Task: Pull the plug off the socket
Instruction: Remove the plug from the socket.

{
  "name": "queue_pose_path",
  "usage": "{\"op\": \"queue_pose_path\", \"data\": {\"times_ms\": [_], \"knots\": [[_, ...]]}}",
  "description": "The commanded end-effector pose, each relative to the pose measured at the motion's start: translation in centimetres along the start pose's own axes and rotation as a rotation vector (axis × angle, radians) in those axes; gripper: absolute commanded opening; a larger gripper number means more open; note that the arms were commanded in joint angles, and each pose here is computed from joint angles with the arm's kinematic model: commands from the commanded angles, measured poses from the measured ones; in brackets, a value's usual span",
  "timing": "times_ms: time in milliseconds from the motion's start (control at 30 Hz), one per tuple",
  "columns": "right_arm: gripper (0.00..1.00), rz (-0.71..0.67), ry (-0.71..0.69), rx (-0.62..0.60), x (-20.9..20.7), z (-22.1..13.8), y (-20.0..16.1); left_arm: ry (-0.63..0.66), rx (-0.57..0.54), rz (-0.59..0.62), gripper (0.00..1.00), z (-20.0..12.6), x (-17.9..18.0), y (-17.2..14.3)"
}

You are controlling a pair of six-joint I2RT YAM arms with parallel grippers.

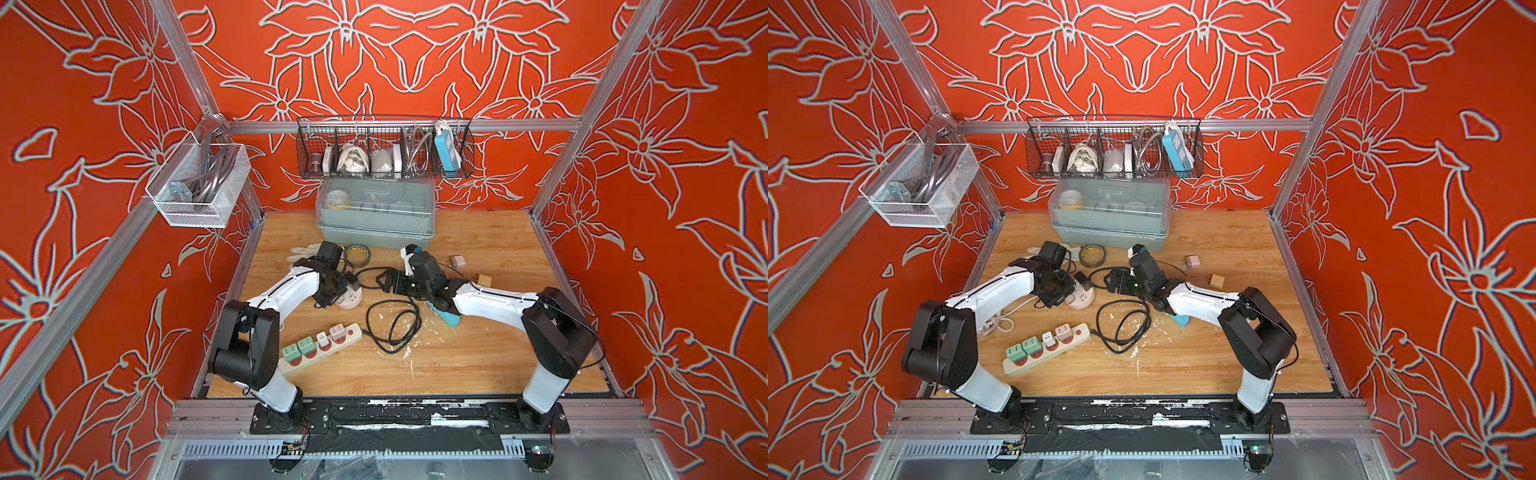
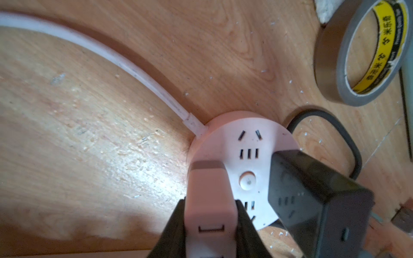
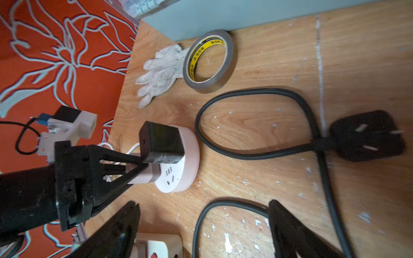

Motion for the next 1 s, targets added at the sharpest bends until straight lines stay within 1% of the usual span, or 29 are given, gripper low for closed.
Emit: {"op": "queue_pose_path", "data": {"times_ms": [0,67,167,267,433,567,667,767,867,967], "knots": [[0.89,0.036,0.111,-0.011,1.4,1.8,-0.6,-0.027,0.111,-0.054,0.02,0.5,-0.6,-1.1],[0.86,0.045,0.111,-0.009,0.8,2.5,-1.2,0.035,0.093,-0.054,0.00,-0.1,0.0,-0.8],[0.80,0.030,0.150,0.024,1.0,3.5,-1.9,0.024,0.101,-0.051,0.00,-0.4,0.0,-0.6],[0.77,0.007,0.160,0.053,0.8,4.6,-2.8,-0.006,0.149,-0.075,0.00,-0.6,-0.4,-1.0],[0.70,0.046,0.184,0.065,0.2,6.3,-4.3,0.016,0.167,-0.091,0.00,-0.7,-0.3,-1.0],[0.66,0.046,0.188,0.074,0.3,7.4,-5.1,0.011,0.233,-0.105,0.00,0.1,-0.4,-1.8],[0.63,0.060,0.193,0.069,0.0,8.1,-5.6,0.028,0.226,-0.095,0.00,0.1,-0.1,-1.6],[0.63,0.078,0.221,0.066,-0.1,8.8,-6.0,0.014,0.215,-0.093,0.00,-0.2,-0.2,-1.5],[0.61,0.093,0.241,0.083,0.0,9.5,-6.5,-0.023,0.240,-0.094,0.00,-0.2,-0.8,-1.8],[0.57,0.114,0.242,0.079,-0.2,9.8,-7.0,-0.038,0.260,-0.097,0.00,-0.1,-1.1,-2.0]]}}
Point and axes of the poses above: each gripper's point midway between its finger pads, its own z axis out along the fingers, its own x axis along the line the jaws close on, y = z × x, the point moved 3 cm from there along -z, back along the fingers, and after that the axes turned 3 degrees about z, right-handed, at the moved point
